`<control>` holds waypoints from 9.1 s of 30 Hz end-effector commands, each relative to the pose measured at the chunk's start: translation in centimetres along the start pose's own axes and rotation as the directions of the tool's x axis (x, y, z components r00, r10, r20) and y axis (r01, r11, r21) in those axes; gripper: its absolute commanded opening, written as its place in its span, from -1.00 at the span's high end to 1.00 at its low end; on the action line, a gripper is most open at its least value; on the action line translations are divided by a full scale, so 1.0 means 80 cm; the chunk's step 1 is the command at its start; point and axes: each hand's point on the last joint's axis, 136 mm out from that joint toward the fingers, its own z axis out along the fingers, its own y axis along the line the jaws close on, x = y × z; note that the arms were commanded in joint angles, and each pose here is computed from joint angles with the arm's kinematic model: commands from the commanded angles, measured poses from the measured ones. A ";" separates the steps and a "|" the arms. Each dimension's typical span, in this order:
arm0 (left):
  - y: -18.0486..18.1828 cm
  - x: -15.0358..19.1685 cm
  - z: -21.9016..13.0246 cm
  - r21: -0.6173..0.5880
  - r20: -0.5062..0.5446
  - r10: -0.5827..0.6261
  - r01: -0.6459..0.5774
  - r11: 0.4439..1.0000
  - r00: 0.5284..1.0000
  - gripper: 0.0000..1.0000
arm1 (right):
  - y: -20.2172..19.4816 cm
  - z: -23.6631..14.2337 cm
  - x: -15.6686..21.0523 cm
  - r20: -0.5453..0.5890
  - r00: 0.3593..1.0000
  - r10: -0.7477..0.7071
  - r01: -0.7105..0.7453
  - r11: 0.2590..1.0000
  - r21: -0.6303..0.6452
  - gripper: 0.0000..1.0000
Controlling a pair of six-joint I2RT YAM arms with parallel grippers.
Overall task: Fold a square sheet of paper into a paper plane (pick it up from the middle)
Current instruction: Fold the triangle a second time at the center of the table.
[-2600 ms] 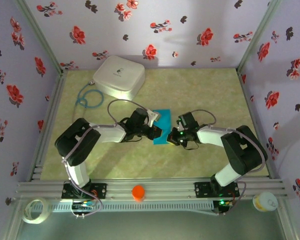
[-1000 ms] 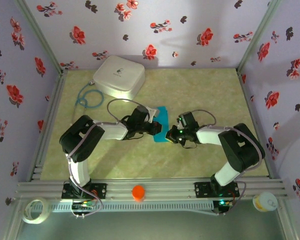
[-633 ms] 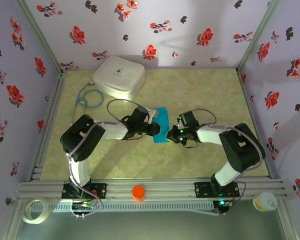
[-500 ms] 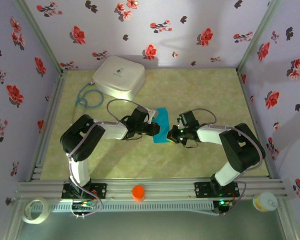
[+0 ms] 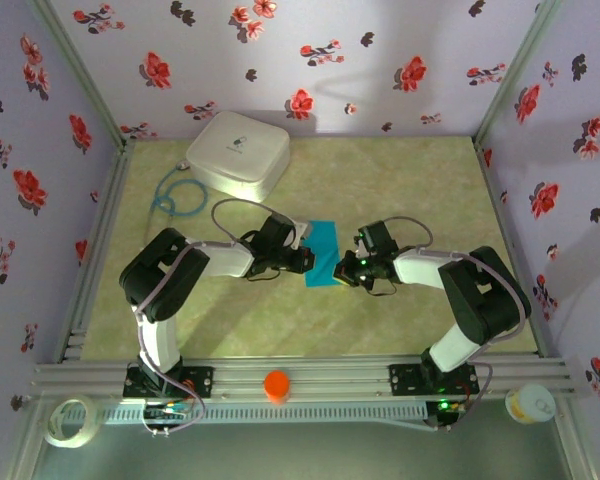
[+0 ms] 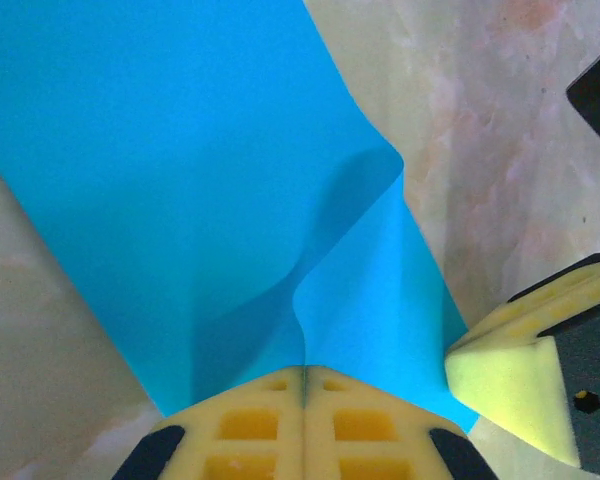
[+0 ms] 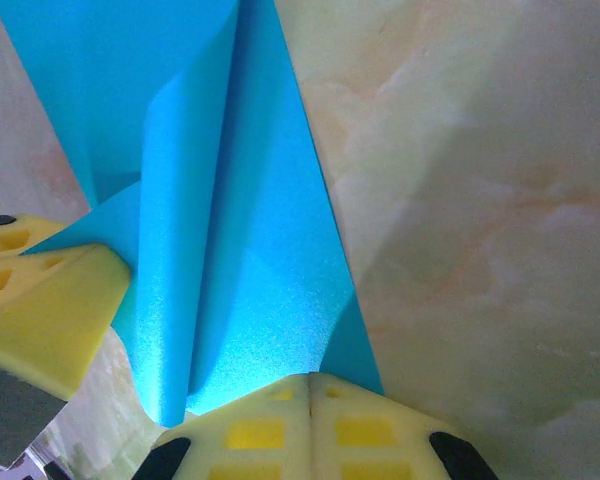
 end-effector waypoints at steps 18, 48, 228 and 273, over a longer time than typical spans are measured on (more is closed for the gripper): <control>0.011 -0.015 0.005 -0.055 0.000 0.124 -0.124 0.991 0.992 0.98 | -0.031 -0.001 0.018 -0.049 0.998 0.039 -0.034 0.995 0.091 1.00; 0.008 0.061 0.010 -0.039 -0.135 -0.207 0.204 0.978 0.969 1.00 | 0.020 -0.024 0.002 0.026 0.997 0.071 -0.069 0.996 -0.062 0.73; 0.021 0.066 0.019 -0.103 -0.225 0.009 -0.033 0.994 0.974 1.00 | -0.032 -0.007 -0.074 0.117 0.950 0.290 -0.285 0.957 -0.052 1.00; -0.017 0.017 -0.008 -0.047 -0.120 0.008 -0.013 0.999 0.993 0.53 | -0.051 0.029 -0.006 -0.009 0.984 0.179 -0.178 0.982 0.069 1.00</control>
